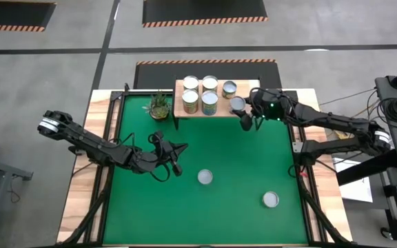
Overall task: Pick and place cans onto a shelf
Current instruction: Put the canned meatball sauce on the shelf
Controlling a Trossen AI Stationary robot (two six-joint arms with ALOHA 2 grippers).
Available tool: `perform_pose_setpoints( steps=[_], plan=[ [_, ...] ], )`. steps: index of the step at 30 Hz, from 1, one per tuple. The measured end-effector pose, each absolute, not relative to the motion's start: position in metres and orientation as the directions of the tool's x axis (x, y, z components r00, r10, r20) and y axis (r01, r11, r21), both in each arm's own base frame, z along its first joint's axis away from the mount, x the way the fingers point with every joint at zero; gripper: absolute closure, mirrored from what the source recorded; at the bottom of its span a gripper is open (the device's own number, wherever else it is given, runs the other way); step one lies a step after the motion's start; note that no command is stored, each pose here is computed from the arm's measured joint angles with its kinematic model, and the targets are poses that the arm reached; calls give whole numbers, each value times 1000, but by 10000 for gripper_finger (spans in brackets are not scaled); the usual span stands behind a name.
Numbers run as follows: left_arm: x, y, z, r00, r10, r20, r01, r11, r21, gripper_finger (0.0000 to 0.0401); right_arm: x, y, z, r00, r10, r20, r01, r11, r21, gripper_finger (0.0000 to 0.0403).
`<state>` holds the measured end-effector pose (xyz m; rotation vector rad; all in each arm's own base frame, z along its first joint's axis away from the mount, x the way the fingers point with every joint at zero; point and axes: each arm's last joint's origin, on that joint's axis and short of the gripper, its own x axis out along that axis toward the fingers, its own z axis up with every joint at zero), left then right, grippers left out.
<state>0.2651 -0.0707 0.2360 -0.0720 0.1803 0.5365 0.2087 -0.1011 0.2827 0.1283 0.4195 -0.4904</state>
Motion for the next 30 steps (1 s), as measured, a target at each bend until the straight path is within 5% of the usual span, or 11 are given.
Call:
perform_pose_setpoints(
  steps=[19,30],
  plan=[
    [265,-71,236,844,501,-190,-514,858,-21,401,243,-118,261,747,-428,-509,503,864,12,130],
    [265,-71,236,844,501,-190,-514,858,-21,401,245,-120,262,734,-442,-516,521,854,11,67]
  ],
)
